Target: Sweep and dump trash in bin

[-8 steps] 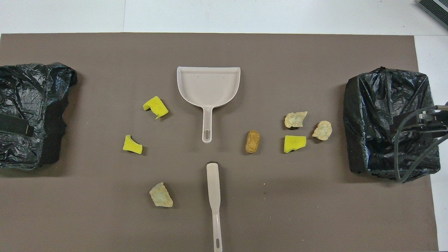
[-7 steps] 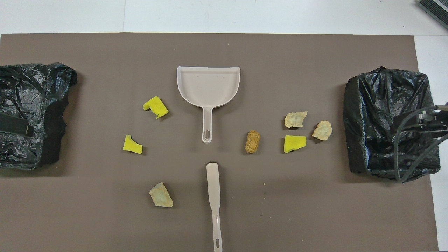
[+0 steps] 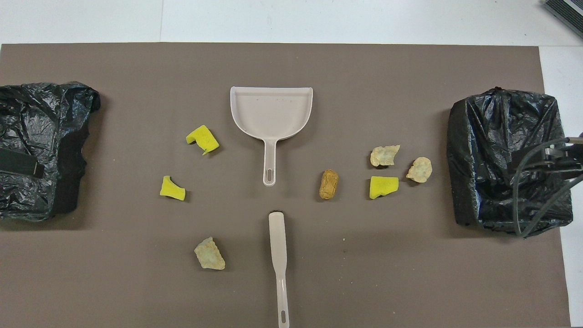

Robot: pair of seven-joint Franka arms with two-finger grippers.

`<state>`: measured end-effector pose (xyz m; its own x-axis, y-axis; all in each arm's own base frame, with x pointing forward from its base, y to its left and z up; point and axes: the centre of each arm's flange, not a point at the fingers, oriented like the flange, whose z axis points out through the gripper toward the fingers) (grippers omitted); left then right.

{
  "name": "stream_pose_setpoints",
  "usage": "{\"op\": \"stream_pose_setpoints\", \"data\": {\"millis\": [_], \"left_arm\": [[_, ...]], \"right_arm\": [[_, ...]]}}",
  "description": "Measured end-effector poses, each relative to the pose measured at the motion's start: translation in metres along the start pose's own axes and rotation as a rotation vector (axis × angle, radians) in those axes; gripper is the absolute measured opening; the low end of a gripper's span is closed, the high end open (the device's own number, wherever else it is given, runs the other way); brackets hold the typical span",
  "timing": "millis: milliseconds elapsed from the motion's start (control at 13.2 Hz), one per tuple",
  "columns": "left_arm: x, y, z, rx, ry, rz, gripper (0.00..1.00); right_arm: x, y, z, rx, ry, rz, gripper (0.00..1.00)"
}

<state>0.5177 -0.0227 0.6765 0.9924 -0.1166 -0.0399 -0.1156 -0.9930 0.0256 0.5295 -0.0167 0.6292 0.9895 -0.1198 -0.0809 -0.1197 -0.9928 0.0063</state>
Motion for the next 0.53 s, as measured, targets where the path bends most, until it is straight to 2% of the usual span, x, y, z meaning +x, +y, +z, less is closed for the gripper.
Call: {"op": "stream_pose_setpoints", "data": {"millis": [530], "left_arm": [[-0.0008,-0.0056,-0.0006,-0.001,0.001,-0.01,1.0]], "right_arm": [[0.0,0.0,0.0,0.0,0.0,0.0,1.0]]}}
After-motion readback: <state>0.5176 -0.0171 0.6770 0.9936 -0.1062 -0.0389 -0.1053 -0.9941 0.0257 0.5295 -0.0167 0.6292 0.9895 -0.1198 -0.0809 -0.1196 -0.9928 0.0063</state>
